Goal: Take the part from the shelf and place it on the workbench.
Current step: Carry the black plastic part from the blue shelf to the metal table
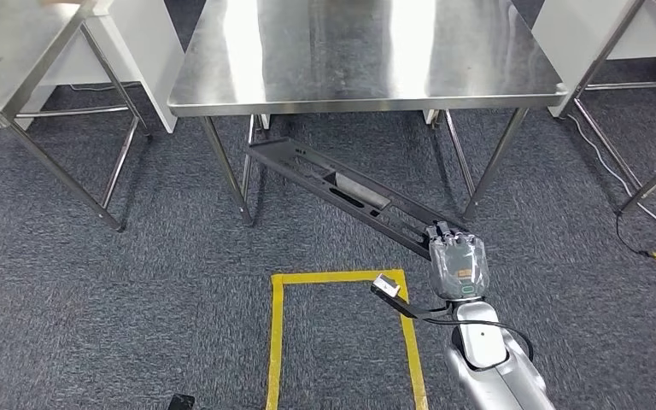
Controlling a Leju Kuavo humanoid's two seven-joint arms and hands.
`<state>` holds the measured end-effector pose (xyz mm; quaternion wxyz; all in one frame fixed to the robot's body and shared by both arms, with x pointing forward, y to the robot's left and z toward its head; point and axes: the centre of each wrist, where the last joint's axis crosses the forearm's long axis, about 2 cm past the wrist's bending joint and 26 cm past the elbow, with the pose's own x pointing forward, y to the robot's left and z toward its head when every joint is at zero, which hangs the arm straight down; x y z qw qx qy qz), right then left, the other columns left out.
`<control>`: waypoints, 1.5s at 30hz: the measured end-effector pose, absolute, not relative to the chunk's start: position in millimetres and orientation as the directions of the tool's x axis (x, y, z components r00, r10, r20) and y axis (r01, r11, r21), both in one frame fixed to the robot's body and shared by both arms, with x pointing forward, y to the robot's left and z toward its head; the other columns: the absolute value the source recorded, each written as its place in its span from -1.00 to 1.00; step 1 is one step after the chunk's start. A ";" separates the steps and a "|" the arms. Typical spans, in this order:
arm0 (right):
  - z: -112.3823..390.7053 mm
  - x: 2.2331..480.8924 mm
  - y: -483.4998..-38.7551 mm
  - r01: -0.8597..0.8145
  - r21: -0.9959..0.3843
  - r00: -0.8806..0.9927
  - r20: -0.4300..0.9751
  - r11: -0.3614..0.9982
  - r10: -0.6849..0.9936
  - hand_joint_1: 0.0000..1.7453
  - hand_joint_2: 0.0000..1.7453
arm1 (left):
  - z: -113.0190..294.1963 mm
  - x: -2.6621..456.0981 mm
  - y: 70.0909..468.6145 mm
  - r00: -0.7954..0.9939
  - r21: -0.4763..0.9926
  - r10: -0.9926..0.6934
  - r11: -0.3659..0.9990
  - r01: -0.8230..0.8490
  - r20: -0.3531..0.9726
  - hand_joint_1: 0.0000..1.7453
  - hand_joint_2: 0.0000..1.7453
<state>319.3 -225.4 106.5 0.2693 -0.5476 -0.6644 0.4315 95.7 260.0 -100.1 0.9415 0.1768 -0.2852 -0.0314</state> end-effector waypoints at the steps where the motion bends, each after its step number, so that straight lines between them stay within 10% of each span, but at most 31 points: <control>1: 107.7 321.0 -223.6 0.497 -0.867 -0.265 -0.118 0.030 0.957 1.00 1.00 | -100.3 94.7 260.6 0.837 0.352 -0.159 0.935 -0.043 0.524 -1.00 1.00; 45: 176.9 397.4 -213.5 0.542 -0.840 -0.429 -0.270 0.007 0.862 1.00 1.00 | -104.0 76.0 261.6 0.856 0.356 -0.146 0.933 -0.047 0.496 -1.00 1.00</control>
